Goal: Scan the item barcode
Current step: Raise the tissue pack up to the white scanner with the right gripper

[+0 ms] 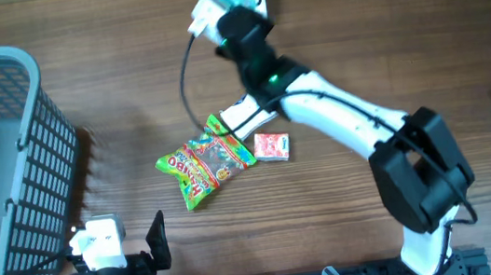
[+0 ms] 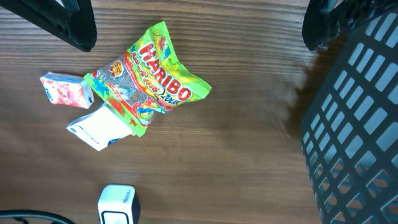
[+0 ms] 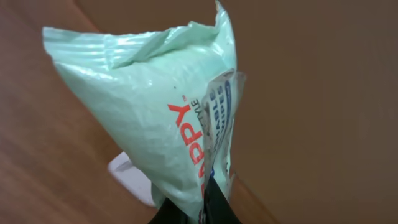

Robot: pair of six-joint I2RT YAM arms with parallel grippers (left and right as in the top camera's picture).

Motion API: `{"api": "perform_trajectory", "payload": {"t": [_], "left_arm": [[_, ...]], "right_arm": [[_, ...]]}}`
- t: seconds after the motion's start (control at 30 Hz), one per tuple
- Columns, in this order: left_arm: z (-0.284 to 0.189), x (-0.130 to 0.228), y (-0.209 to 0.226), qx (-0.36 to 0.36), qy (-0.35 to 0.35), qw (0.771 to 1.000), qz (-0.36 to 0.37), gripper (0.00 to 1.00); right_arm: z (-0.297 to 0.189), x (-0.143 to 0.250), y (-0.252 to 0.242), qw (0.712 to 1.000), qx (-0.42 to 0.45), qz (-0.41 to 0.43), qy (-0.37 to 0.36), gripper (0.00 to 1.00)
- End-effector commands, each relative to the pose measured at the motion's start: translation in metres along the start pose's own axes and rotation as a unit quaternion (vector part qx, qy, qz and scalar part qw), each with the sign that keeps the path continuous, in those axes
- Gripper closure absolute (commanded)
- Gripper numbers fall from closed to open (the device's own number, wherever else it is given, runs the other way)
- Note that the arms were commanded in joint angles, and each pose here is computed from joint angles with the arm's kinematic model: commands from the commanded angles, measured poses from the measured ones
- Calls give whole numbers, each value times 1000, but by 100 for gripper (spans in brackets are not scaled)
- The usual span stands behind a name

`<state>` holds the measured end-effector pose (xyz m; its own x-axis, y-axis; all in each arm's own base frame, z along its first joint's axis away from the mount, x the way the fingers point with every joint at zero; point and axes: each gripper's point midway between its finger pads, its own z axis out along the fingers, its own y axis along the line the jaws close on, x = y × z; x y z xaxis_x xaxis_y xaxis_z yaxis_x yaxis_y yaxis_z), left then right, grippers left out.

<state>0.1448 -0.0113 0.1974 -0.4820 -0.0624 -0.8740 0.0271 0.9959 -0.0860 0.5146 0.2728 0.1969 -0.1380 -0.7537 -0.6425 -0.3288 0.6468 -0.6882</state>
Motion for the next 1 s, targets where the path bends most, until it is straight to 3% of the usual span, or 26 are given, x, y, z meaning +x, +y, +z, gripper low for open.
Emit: {"api": "perform_trajectory", "payload": {"t": [0.0, 0.2, 0.33, 0.6, 0.83, 0.97], "left_arm": [[2, 2, -2, 7, 3, 1000, -8, 0], [2, 2, -2, 7, 3, 1000, -8, 0], [2, 1, -2, 7, 3, 1000, -8, 0], [2, 1, -2, 7, 3, 1000, -8, 0], [2, 2, -2, 7, 3, 1000, -8, 0], [2, 2, -2, 7, 3, 1000, -7, 0]], "right_arm": [[32, 3, 9, 998, -37, -1, -56, 95], [62, -7, 31, 992, -65, 6, -105, 95], [94, -7, 26, 994, -49, -11, -100, 96], [105, 33, 33, 990, -64, -125, -19, 96], [107, 57, 32, 989, -77, -128, 19, 96], [99, 76, 15, 990, -51, -101, 84, 96]]}}
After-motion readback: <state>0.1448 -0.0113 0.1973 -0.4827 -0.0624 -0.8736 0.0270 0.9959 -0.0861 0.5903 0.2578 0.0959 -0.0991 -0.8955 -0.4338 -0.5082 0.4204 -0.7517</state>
